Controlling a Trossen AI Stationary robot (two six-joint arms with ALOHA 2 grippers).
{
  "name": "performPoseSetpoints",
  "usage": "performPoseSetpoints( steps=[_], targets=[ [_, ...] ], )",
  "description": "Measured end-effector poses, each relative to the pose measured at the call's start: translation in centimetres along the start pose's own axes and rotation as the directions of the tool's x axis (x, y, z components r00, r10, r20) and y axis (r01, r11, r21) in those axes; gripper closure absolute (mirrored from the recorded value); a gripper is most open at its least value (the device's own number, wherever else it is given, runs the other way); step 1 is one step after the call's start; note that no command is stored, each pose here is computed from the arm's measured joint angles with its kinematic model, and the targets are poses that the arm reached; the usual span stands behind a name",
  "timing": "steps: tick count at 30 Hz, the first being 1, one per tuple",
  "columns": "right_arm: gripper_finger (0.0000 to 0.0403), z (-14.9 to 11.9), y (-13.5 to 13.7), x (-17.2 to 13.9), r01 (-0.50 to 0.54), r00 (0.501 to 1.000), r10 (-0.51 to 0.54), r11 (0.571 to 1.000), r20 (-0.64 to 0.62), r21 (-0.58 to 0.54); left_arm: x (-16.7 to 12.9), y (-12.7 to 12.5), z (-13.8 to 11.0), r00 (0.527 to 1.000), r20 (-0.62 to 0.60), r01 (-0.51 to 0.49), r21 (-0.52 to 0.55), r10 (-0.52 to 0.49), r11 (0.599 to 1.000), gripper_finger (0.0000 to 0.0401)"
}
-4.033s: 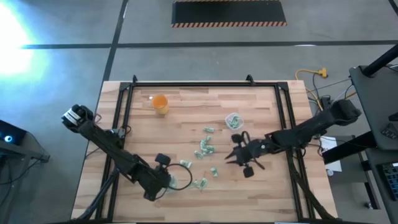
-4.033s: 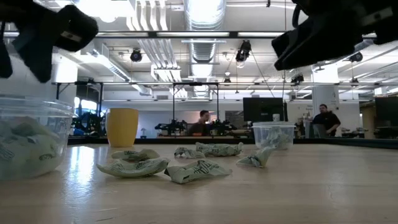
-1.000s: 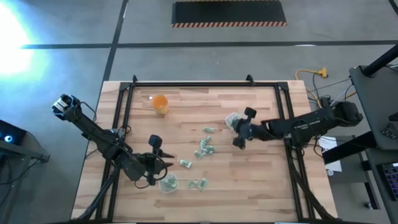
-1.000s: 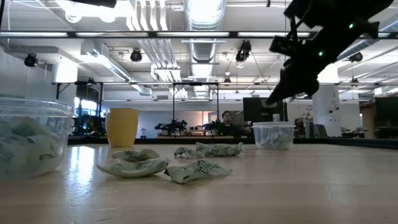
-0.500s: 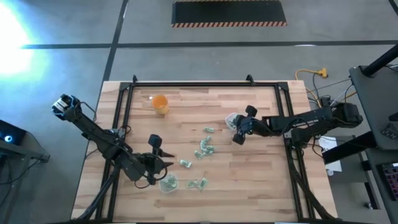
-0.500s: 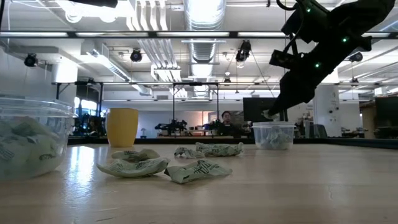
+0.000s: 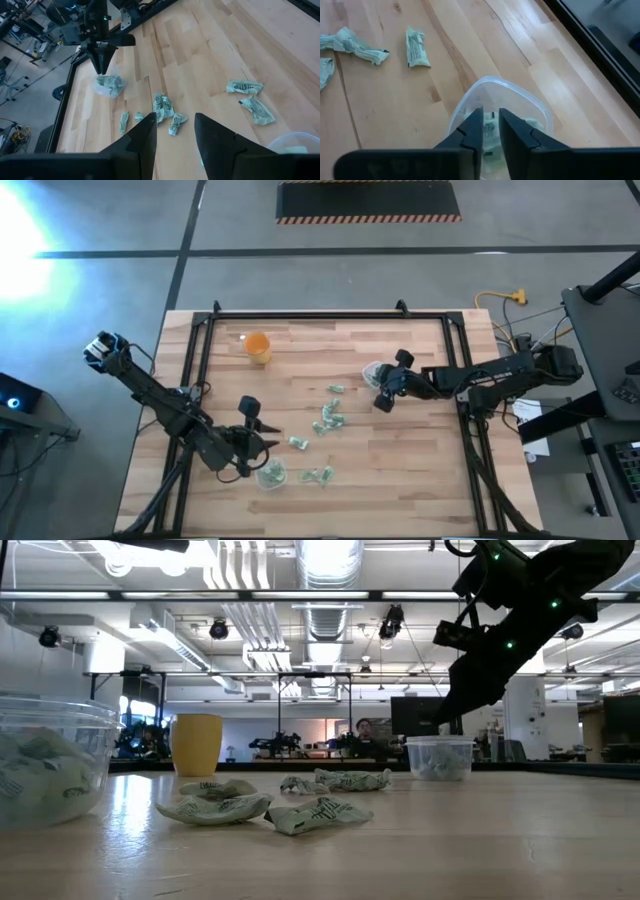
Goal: Pick and place Stevia / Truvia into bins
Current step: Put the green stevia packet into the top transparent container, then put the green stevia packet into the bottom transparent container
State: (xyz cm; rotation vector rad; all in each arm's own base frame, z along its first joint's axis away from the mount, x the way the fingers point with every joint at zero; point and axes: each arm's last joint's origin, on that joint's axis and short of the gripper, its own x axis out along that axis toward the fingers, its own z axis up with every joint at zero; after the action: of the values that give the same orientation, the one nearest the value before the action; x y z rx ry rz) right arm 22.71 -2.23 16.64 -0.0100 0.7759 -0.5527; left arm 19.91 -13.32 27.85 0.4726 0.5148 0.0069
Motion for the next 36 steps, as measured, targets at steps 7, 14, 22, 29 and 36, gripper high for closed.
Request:
performPoseSetpoints(
  steps=[7,14,22,29,36],
  targets=[
    [0.0302,0.1,0.0,0.0,0.0,1.0,0.0,1.0,0.001,-0.026,0.4,0.0,-0.5,1.0,-0.017,-0.007,0.005,0.007,1.0,0.0285],
    [0.0285,1.3,0.9,-1.3,-0.04,0.997,0.045,0.996,0.065,-0.08,2.0,1.3,-2.0,0.996,-0.084,0.007,-0.052,-0.012,0.999,0.0285],
    [0.0292,1.9,2.8,-4.2,-0.132,0.974,0.163,0.973,0.16,-0.189,4.8,2.8,-3.1,0.983,-0.115,0.128,-0.15,-0.146,0.98,0.0285],
    [0.0303,2.2,3.7,-6.1,-0.182,0.949,0.234,0.955,0.214,-0.236,8.9,2.8,-3.1,0.947,-0.225,0.19,-0.177,-0.227,0.966,0.0285],
    [0.0307,2.1,4.0,-6.8,-0.204,0.938,0.263,0.946,0.227,-0.251,12.6,2.6,-2.8,0.873,-0.394,0.207,-0.234,-0.287,0.95,0.0285]
  ],
)
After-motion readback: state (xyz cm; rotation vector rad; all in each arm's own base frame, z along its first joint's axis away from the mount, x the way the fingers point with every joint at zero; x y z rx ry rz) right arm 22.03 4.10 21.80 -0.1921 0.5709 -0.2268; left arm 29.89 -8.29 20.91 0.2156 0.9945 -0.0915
